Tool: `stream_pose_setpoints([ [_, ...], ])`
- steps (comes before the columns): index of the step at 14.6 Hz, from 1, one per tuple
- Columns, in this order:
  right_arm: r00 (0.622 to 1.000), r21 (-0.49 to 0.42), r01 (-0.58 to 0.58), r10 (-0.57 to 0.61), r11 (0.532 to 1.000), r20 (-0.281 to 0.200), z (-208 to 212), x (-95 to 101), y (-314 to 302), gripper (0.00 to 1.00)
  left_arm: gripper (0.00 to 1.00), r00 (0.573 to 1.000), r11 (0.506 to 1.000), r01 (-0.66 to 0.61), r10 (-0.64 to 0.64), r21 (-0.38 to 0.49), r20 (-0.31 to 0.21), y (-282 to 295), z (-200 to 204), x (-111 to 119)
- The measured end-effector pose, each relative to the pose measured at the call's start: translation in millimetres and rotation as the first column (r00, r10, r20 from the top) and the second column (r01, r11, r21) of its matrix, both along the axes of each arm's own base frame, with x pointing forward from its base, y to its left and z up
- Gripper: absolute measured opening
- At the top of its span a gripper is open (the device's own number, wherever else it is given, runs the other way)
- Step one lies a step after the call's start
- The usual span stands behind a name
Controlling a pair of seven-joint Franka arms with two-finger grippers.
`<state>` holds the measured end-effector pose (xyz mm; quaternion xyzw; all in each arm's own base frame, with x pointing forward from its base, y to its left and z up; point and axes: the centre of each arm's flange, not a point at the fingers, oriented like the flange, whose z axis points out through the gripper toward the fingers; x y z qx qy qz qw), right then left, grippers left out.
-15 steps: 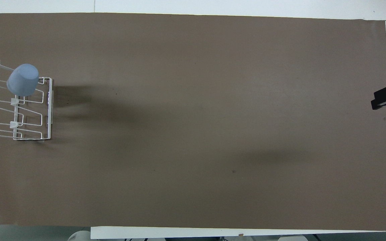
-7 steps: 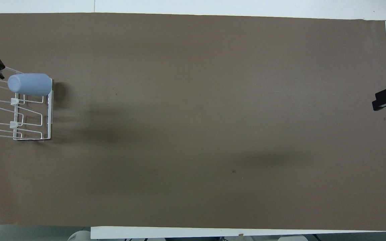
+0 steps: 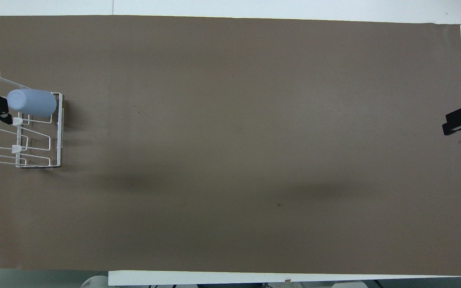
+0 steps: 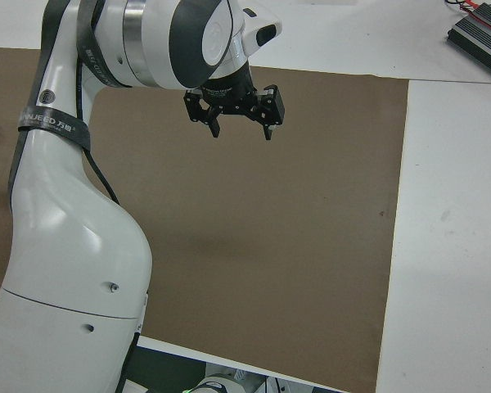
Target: Hang cup on cup holder
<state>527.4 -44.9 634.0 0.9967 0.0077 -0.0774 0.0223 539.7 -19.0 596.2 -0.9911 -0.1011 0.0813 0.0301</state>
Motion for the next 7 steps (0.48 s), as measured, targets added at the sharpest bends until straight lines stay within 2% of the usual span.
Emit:
stream_pose_setpoints([
  [4, 1.0, 0.0, 0.0, 0.0, 1.0, 0.0, -0.1, 0.0, 0.0, 1.0, 1.0, 0.989, 0.989, 0.143, -0.142, -0.024, 0.038, -10.0, 14.9, 1.8],
  [7, 1.0, 0.0, 0.0, 0.0, 1.0, 0.0, -0.1, 0.0, 0.0, 1.0, 1.0, 0.981, 0.982, 0.187, -0.186, -0.036, 0.051, -16.5, 15.9, 2.9],
])
